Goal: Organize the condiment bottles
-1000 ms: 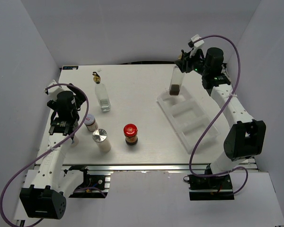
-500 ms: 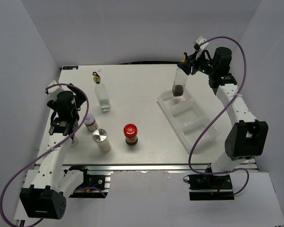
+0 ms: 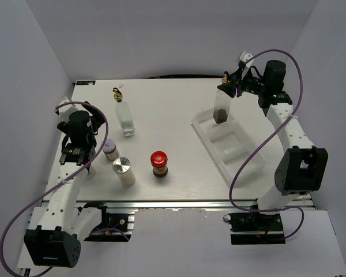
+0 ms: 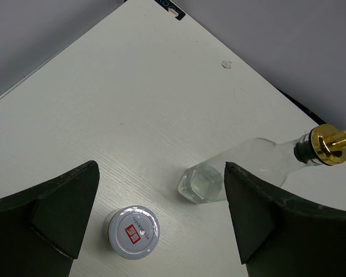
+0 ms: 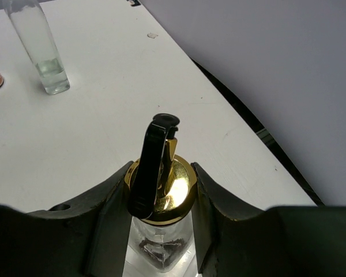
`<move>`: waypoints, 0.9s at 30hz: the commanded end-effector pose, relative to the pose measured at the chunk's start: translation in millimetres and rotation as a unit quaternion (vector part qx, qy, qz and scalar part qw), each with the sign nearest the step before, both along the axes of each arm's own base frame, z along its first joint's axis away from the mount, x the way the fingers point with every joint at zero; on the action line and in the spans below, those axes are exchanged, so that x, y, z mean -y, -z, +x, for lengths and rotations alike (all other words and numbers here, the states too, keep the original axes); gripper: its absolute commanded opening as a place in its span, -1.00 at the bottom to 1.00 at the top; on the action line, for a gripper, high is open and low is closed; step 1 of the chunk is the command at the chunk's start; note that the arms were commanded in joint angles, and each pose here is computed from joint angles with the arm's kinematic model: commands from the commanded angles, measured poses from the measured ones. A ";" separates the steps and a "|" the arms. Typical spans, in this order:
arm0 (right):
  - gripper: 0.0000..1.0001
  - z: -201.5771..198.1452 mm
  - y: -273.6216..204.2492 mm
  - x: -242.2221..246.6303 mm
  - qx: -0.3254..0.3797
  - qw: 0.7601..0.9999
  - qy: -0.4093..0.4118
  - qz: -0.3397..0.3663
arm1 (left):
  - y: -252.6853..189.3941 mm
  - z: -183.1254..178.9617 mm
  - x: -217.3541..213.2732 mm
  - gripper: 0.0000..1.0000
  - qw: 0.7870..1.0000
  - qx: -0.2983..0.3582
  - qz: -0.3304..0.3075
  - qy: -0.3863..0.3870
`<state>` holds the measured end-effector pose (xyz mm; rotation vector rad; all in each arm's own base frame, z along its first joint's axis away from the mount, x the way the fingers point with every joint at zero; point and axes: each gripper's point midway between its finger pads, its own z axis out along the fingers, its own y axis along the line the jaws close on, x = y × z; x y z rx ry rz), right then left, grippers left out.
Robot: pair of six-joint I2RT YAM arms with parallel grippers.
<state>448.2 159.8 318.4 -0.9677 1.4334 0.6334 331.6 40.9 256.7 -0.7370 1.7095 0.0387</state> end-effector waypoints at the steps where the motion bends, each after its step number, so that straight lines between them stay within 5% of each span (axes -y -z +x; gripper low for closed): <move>1: -1.00 -11.5 -30.0 -0.8 0.080 0.996 -0.033 -0.009 | -11.5 3.9 2.8 0.96 1.000 0.019 0.001 0.012; 18: -0.97 5.2 14.3 10.7 0.061 0.996 -0.046 -0.049 | -8.8 10.2 13.7 0.96 0.998 0.016 0.012 0.053; 27: 0.02 7.4 25.7 20.7 0.066 0.996 -0.003 -0.063 | -17.0 41.8 89.5 0.96 0.957 0.048 0.024 0.284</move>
